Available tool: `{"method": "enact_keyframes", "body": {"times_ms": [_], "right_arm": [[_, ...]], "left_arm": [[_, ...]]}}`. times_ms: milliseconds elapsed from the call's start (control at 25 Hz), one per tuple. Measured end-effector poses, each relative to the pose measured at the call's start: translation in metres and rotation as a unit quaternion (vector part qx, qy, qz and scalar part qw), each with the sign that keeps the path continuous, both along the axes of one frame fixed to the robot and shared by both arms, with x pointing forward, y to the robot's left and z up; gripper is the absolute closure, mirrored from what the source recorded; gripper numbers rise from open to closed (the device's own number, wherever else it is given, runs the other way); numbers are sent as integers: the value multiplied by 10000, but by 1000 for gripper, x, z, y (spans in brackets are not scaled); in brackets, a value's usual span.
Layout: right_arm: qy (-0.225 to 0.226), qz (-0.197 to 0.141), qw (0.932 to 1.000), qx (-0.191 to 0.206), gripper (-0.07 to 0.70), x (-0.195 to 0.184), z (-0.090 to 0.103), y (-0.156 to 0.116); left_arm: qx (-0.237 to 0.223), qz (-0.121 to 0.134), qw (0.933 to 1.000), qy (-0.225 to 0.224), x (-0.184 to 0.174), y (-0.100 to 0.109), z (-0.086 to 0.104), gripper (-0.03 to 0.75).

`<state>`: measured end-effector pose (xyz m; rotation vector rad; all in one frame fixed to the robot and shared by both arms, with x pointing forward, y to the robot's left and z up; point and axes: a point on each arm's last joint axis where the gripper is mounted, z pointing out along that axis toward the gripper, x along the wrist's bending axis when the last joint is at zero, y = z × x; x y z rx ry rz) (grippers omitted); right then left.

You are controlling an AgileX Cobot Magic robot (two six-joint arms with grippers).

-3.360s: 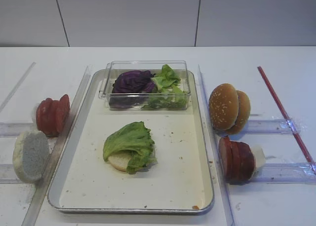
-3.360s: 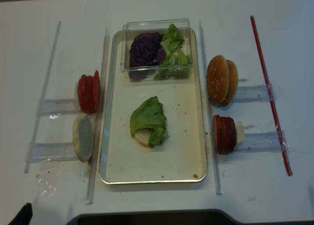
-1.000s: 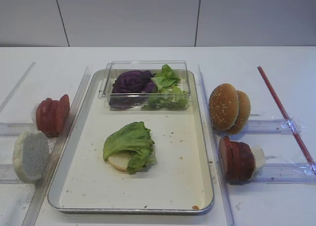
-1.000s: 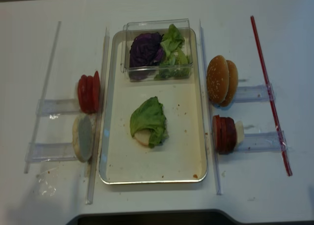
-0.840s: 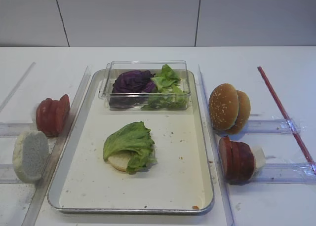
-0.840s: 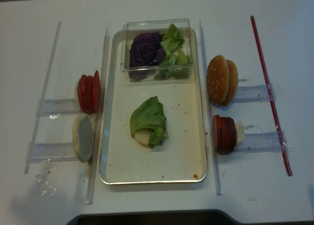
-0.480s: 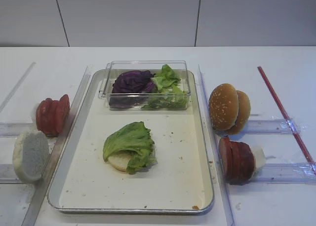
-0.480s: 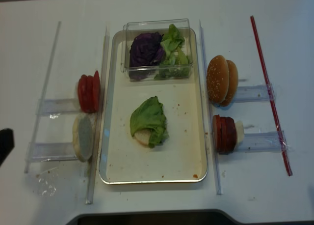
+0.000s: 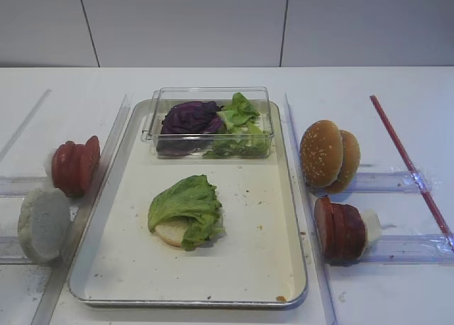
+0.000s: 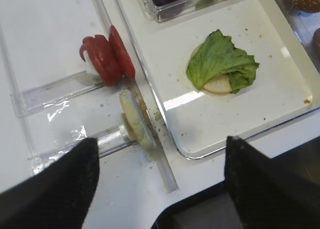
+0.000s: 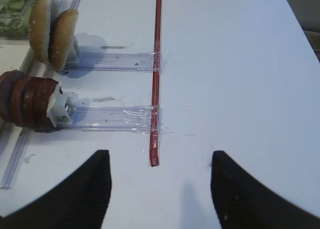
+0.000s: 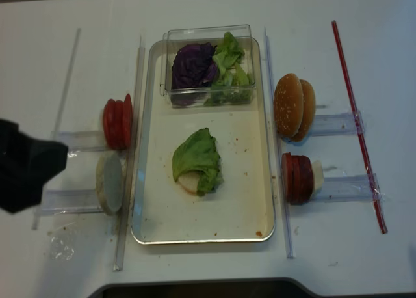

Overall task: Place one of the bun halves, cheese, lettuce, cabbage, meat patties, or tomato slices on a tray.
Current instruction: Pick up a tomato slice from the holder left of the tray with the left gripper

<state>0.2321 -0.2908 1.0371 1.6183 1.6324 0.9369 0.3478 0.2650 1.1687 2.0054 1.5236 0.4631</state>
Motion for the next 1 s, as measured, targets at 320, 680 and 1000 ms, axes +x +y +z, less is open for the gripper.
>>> {"method": "enact_keyframes", "body": {"times_ms": [320,680,1000], "right_arm": [[0,0,10000,0,177,0,0,0],[0,0,10000,0,177,0,0,0],[0,0,10000,0,178,0,0,0]], "left_arm": [[64,15,9979,647,42,-13,-12,234],[212,43,9924,1215,78,-23,-36,234],[268,57,9894,1424,109,-31,-45,234]]}}
